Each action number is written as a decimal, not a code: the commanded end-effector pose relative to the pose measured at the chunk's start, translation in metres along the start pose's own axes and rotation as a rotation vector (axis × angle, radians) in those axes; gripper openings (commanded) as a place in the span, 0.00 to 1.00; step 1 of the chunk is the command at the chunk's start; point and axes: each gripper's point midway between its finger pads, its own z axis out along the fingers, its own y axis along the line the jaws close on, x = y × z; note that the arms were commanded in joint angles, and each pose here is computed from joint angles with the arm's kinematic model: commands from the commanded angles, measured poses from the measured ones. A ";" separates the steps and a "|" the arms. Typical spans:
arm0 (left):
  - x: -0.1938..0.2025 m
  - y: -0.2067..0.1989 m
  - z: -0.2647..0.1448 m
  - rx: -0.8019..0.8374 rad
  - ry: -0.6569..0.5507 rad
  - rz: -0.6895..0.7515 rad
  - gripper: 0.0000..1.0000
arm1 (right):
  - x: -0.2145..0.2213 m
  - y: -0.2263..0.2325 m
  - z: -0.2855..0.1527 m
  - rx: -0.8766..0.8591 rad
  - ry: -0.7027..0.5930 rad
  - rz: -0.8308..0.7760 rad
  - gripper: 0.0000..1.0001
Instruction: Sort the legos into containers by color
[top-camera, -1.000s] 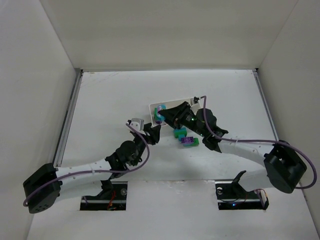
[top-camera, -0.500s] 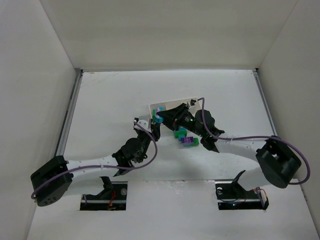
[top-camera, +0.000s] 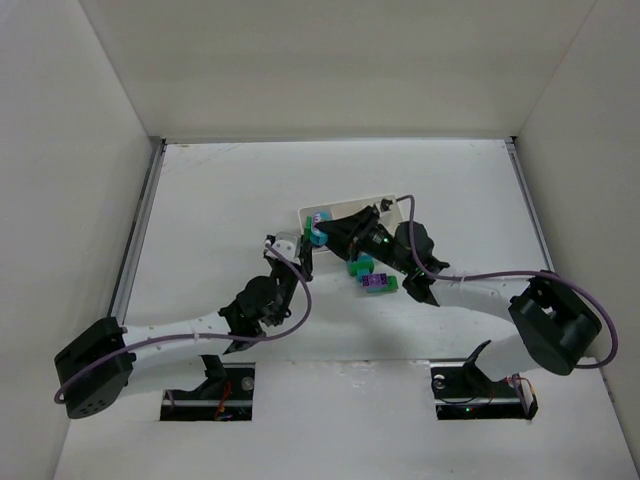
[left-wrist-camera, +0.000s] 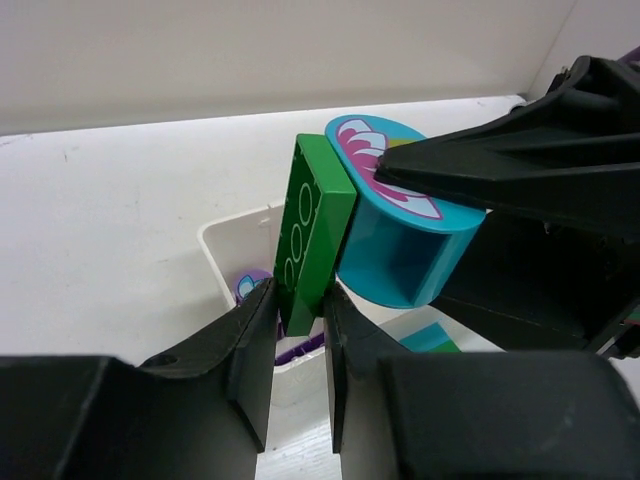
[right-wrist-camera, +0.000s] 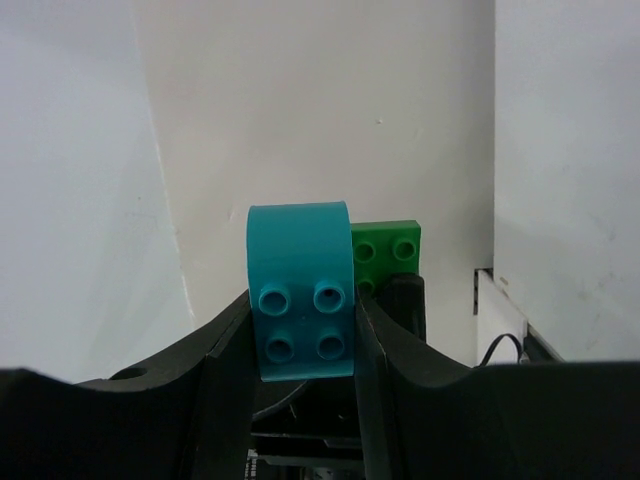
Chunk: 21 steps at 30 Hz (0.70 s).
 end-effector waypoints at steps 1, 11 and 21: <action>-0.046 0.024 0.001 -0.094 -0.129 -0.086 0.17 | -0.003 -0.007 -0.006 -0.002 0.004 -0.016 0.27; -0.039 0.036 0.004 -0.107 -0.099 -0.130 0.16 | -0.021 -0.013 -0.021 0.011 -0.041 -0.110 0.27; -0.003 -0.002 0.005 0.030 0.094 -0.368 0.17 | -0.114 -0.019 -0.064 0.360 -0.352 -0.636 0.26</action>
